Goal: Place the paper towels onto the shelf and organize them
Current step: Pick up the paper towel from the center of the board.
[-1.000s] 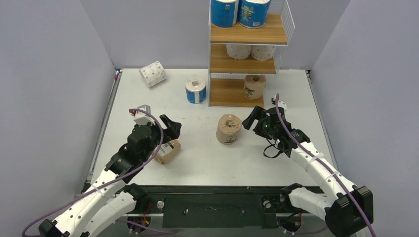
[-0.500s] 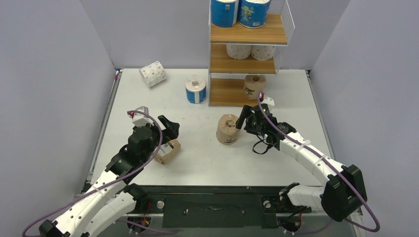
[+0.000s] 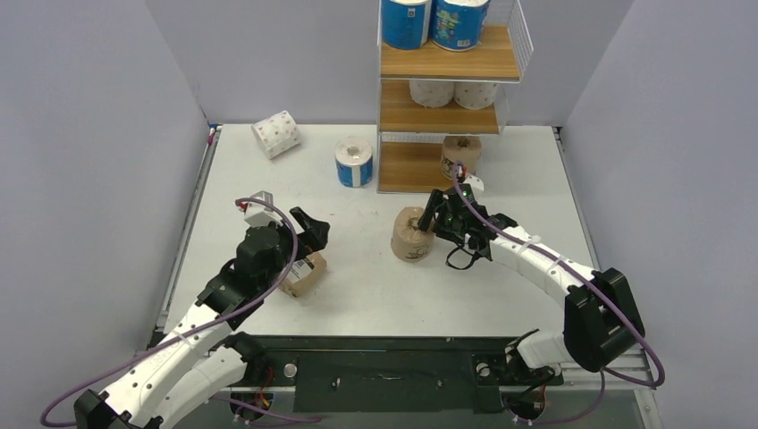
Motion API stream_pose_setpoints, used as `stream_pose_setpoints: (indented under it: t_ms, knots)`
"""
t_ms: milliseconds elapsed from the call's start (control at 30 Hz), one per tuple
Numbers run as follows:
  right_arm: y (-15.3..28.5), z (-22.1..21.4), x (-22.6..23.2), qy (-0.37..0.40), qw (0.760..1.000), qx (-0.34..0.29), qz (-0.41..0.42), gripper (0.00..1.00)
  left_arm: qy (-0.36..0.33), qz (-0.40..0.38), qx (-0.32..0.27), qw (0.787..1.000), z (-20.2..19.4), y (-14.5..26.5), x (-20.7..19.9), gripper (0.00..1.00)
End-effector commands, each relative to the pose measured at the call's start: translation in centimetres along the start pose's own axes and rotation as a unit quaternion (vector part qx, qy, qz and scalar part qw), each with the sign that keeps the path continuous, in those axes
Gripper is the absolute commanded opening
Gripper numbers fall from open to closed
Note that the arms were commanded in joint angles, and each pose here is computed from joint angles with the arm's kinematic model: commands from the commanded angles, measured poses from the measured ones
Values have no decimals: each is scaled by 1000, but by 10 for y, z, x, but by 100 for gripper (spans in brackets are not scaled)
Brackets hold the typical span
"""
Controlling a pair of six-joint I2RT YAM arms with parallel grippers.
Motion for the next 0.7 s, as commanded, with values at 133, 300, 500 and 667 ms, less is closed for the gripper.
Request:
stream_pose_setpoints:
  t_ms: [133,300,500,667]
  knots:
    - [-11,1,29,-11,999,29,44,69,10,-29,0,1000,-4,-12,-10,96]
    - [-16,0,22,-19,999,24,31,56,18,-32,6,999,-9,-15,-11,96]
    - [-18,1,12,-37,999,22,18,39,26,-43,1,999,-7,-22,-17,96]
    - [-4,24,19,-51,998,-6,30,34,16,-44,1,999,-3,-31,-23,96]
Point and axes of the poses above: each gripper's point midway between its finger pads, its own y axis back along the fingers, its own x axis along the line the jaws close on, z = x × y, the point moved 4 cm from there along y, back along the fingers, and after that the axes turned 13 degrees about -y, right-handed, at the moved point
